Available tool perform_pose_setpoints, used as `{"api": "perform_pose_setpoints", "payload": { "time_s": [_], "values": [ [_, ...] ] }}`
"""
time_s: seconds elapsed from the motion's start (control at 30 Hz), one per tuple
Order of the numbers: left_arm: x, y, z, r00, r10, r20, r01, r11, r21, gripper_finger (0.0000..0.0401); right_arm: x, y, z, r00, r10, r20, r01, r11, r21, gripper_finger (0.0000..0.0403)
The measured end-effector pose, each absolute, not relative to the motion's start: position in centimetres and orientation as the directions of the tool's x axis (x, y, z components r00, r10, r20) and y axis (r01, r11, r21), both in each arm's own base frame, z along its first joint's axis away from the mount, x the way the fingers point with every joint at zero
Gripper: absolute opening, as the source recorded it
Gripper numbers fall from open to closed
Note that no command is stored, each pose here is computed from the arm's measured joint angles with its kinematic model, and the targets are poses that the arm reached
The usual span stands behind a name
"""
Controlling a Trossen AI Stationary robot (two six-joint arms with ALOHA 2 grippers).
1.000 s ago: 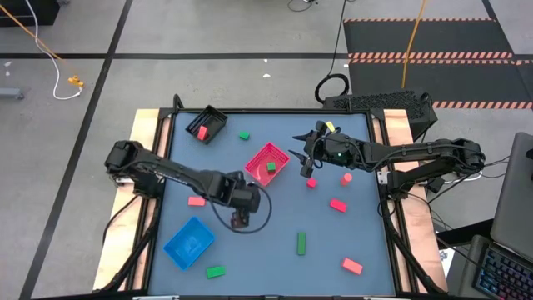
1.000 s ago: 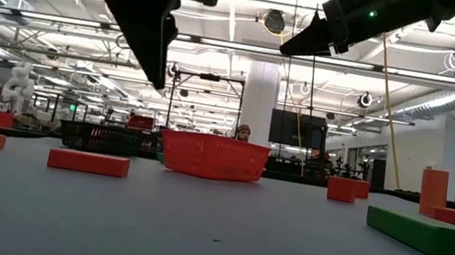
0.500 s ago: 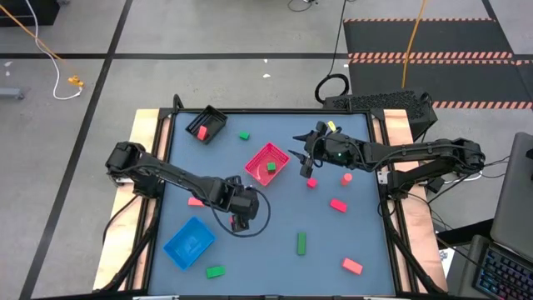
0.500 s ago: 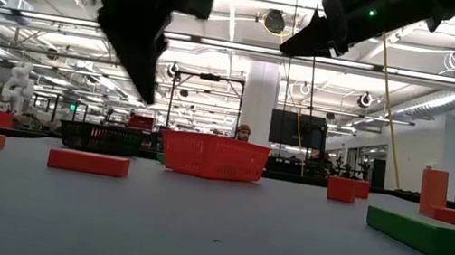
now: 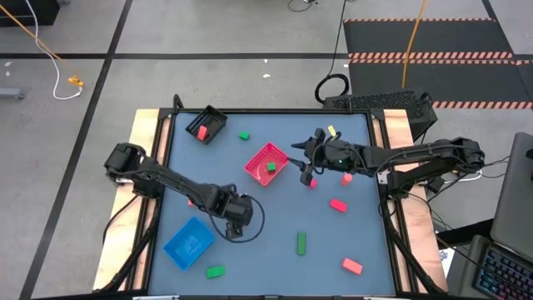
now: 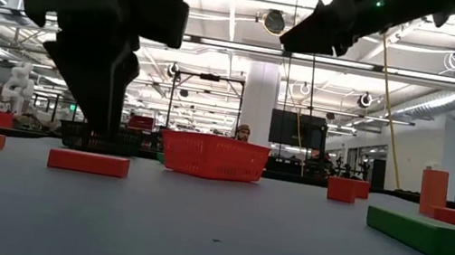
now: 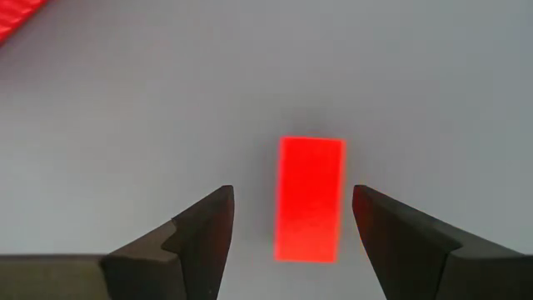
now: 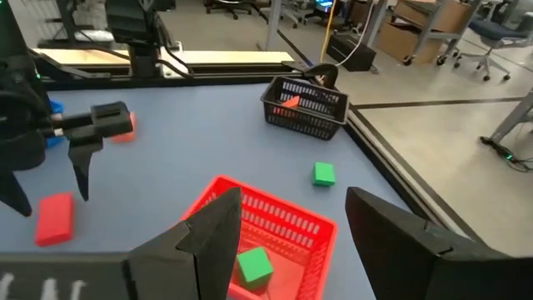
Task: Sort & place blocks by color
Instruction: Put the red block into the blue bin
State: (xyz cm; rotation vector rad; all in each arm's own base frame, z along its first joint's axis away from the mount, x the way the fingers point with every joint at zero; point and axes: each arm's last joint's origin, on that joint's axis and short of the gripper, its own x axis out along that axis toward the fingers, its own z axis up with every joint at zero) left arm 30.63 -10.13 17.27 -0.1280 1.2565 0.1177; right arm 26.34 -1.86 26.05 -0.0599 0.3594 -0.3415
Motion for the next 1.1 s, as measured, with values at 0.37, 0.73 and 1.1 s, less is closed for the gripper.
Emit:
{"api": "perform_pose_setpoints", "payload": {
  "time_s": [0.37,0.73,1.1],
  "values": [
    [30.7,-11.7,17.5,0.361,-0.015,-0.933,-0.090,0.995,-0.051,0.0246,26.4,-0.6,26.0,0.892,-0.297,-0.342,0.287,0.955,-0.083,0.0210],
    [29.9,-10.4,15.8,0.329,0.030,-0.944,-0.120,0.993,-0.011,0.0246,26.4,-0.3,26.0,0.895,-0.287,-0.342,0.283,0.957,-0.064,0.0210],
    [28.8,-9.8,13.1,0.382,0.013,-0.924,-0.157,0.986,-0.051,0.0234,26.4,-0.3,26.0,0.895,-0.287,-0.342,0.283,0.957,-0.063,0.0210]
  ]
}}
